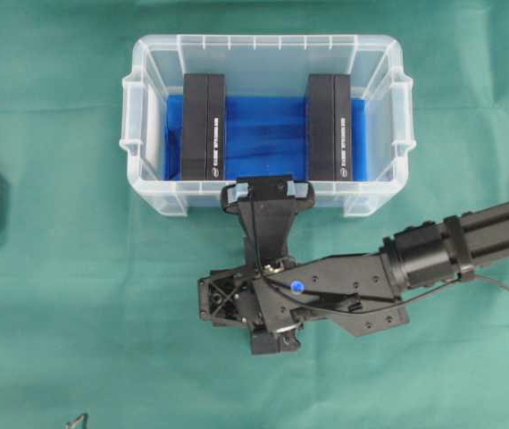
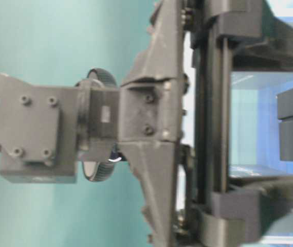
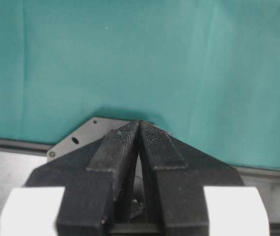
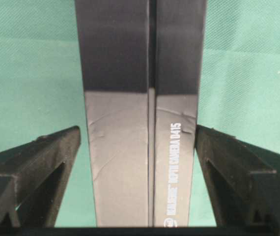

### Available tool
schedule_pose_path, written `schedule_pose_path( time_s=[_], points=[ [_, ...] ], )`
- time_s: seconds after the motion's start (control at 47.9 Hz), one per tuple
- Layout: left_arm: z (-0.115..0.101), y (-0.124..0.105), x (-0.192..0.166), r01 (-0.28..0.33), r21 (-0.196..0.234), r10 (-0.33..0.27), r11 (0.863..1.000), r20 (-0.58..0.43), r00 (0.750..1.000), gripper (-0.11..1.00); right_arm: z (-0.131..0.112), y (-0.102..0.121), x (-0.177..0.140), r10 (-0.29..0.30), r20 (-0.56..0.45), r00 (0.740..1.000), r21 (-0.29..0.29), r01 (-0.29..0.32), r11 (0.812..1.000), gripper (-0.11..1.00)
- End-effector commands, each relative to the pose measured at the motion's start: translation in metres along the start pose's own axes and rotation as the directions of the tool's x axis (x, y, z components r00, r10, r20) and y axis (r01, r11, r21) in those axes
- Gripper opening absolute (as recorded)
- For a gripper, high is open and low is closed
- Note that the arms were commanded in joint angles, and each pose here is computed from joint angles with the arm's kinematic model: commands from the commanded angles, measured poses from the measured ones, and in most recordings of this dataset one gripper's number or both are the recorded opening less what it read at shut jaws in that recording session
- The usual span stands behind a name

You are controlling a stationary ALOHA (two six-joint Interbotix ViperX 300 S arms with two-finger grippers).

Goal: Take the box out of the case with the right arm.
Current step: 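Carry the held box out of the case toward the front, then lower the box onto the tablecloth and open the right gripper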

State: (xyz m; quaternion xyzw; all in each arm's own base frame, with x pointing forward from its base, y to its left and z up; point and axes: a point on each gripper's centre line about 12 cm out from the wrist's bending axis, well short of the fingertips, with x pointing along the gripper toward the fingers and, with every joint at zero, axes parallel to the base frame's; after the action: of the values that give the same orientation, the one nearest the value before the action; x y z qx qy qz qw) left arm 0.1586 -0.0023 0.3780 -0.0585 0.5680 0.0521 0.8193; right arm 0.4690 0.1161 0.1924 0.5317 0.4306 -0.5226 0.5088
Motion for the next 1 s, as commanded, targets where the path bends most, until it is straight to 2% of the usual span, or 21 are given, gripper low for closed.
schedule_pose_path(
  time_s=[0.0, 0.188, 0.293, 0.376, 0.648, 0.773, 0.982],
  points=[
    [0.002, 0.001, -0.003, -0.001, -0.005, 0.001, 1.000, 0.014, 1.000, 0.00, 0.010, 0.002, -0.054, 0.087, -0.018, 0.996, 0.020, -0.087, 0.996, 0.91],
    [0.002, 0.001, -0.002, -0.002, -0.005, 0.002, 1.000, 0.010, 1.000, 0.00, 0.022, -0.001, -0.098, 0.107, 0.020, 0.994, 0.024, -0.108, 0.994, 0.90],
    [0.002, 0.001, -0.002, -0.002, -0.005, 0.002, 1.000, 0.011, 1.000, 0.00, 0.026, -0.004, -0.115, 0.091, 0.038, 0.995, 0.024, -0.092, 0.995, 0.91],
    [0.002, 0.000, -0.002, -0.001, -0.005, 0.001, 1.000, 0.011, 1.000, 0.00, 0.029, -0.007, -0.117, 0.067, 0.053, 0.996, 0.022, -0.068, 0.997, 0.90],
    [0.003, 0.000, -0.002, -0.002, -0.005, 0.002, 1.000, 0.010, 1.000, 0.00, 0.031, -0.008, -0.117, 0.070, 0.047, 0.996, -0.014, -0.070, 0.997, 0.90],
    [0.003, 0.000, -0.002, -0.003, -0.005, 0.003, 1.000, 0.008, 1.000, 0.00, 0.031, -0.023, -0.117, 0.050, 0.048, 0.998, -0.022, -0.049, 0.999, 0.90],
    [0.002, 0.000, -0.002, -0.003, -0.005, 0.003, 1.000, 0.008, 1.000, 0.00, 0.035, -0.064, -0.121, 0.050, 0.044, 0.998, -0.011, -0.050, 0.999, 0.90]
  ],
)
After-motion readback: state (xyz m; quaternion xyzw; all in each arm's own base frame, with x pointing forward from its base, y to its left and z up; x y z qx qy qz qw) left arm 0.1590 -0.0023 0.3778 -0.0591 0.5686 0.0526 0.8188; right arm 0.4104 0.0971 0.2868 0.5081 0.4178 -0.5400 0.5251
